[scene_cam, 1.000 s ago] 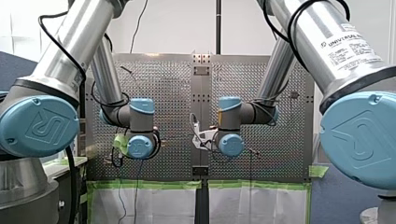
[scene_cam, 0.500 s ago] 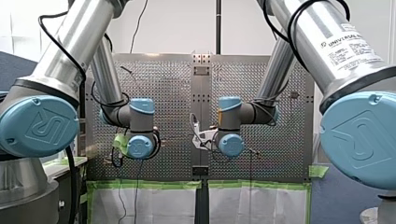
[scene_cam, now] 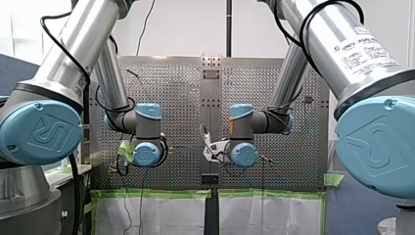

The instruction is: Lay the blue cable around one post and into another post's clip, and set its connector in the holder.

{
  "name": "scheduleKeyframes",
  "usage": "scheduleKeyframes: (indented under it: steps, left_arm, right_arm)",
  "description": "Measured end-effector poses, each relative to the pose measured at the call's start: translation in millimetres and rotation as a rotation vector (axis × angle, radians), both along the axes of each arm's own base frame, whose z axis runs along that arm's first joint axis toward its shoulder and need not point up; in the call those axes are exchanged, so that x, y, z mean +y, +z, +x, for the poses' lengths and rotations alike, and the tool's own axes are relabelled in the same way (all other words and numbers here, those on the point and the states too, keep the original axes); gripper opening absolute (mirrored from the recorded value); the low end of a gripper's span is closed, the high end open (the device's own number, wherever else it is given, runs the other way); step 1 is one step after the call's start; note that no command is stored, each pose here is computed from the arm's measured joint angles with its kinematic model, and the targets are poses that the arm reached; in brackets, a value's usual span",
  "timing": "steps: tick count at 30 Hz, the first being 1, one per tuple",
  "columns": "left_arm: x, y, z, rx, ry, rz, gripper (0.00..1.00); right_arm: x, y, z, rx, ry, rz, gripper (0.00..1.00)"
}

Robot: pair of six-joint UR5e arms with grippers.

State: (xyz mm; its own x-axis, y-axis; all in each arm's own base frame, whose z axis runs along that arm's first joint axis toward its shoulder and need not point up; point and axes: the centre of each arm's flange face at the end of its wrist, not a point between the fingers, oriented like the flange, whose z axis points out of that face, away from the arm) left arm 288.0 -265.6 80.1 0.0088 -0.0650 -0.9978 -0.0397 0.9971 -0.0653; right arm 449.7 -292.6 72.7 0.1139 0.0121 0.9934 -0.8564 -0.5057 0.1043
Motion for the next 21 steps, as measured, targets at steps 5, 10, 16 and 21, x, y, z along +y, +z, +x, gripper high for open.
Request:
scheduleKeyframes:
  steps: [5,10,16,21]
  left_arm:
    - [0.0,0,0.0,0.000,0.000,0.000,1.00]
    - [0.0,0,0.0,0.000,0.000,0.000,1.00]
    - [1.4,-10,-11.5,0.037,-0.018,0.007,1.00]
    - [9.2,-27,-28.7,0.093,-0.025,0.012,1.00]
  right_arm:
    - [0.4,-1,-0.5,0.004,0.000,0.004,0.00]
    - [0.4,-1,-0.6,0.004,0.000,0.004,0.00]
    - [0.4,-1,-0.6,0.004,0.000,0.004,0.00]
    - [0.4,-1,-0.6,0.004,0.000,0.004,0.00]
